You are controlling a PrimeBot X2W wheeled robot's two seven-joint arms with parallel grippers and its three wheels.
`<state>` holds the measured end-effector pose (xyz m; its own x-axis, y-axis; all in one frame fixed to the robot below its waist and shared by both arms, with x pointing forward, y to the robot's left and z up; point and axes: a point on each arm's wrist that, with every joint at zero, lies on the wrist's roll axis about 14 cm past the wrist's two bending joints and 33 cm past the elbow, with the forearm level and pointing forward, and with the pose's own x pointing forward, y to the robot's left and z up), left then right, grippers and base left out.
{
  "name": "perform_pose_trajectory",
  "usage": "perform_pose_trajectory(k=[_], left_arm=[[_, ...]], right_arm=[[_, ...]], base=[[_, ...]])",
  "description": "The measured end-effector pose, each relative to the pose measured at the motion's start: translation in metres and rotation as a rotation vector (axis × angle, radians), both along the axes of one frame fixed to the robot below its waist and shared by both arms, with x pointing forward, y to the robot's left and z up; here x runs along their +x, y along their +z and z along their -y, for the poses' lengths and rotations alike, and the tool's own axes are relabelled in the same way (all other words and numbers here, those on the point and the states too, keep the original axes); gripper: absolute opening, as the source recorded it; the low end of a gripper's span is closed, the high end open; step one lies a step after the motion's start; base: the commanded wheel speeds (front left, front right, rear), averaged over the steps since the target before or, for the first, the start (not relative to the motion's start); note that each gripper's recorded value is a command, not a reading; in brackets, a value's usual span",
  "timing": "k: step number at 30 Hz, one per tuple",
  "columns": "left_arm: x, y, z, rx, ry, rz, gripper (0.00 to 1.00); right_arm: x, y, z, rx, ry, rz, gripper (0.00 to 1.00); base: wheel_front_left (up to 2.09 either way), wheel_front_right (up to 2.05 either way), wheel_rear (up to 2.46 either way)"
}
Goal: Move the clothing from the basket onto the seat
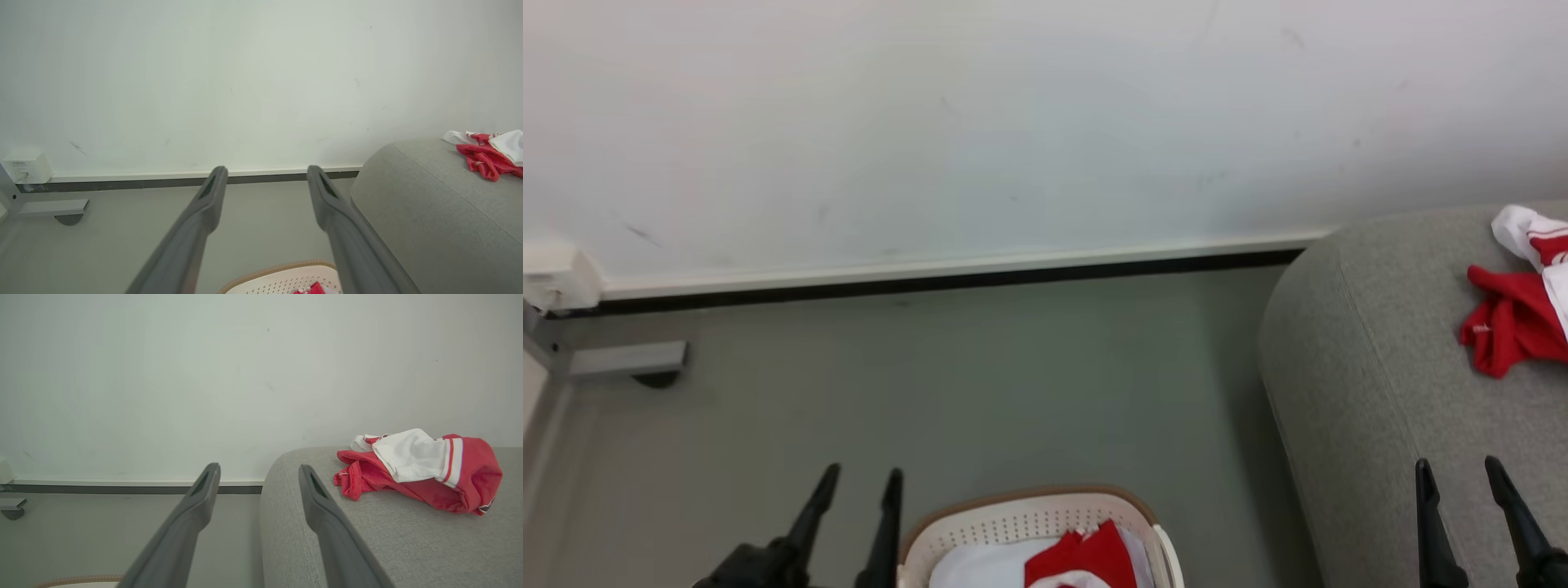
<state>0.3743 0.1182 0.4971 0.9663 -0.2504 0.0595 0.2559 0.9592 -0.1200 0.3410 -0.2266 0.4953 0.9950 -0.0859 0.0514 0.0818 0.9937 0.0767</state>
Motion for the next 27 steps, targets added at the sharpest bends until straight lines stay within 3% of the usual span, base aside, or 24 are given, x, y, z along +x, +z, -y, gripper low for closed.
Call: perform_pose_trajectory(k=[12, 21, 27], left_arm=[[0.031, -0.106, 0.106, 0.146, -0.378, -0.387, 1.0], [0.019, -0.198, 0.144, 0.302, -0.594, -0.656, 1.0], [0.013, -0.254, 0.144, 0.332, -0.644, -0.808, 1.0]], right_arm=[[0.025, -0.015, 0.027, -0.039, -0.076, -0.054, 1.0], [0.056, -0.039, 0.032, -0.077, -0.076, -0.111, 1.0], [0.08, -0.058, 0.029, -0.103, -0.056, -0.143, 1.0]], base=[[0.0, 0.0, 0.0], [0.0, 0.0, 0.0], [0.0, 0.0, 0.0]])
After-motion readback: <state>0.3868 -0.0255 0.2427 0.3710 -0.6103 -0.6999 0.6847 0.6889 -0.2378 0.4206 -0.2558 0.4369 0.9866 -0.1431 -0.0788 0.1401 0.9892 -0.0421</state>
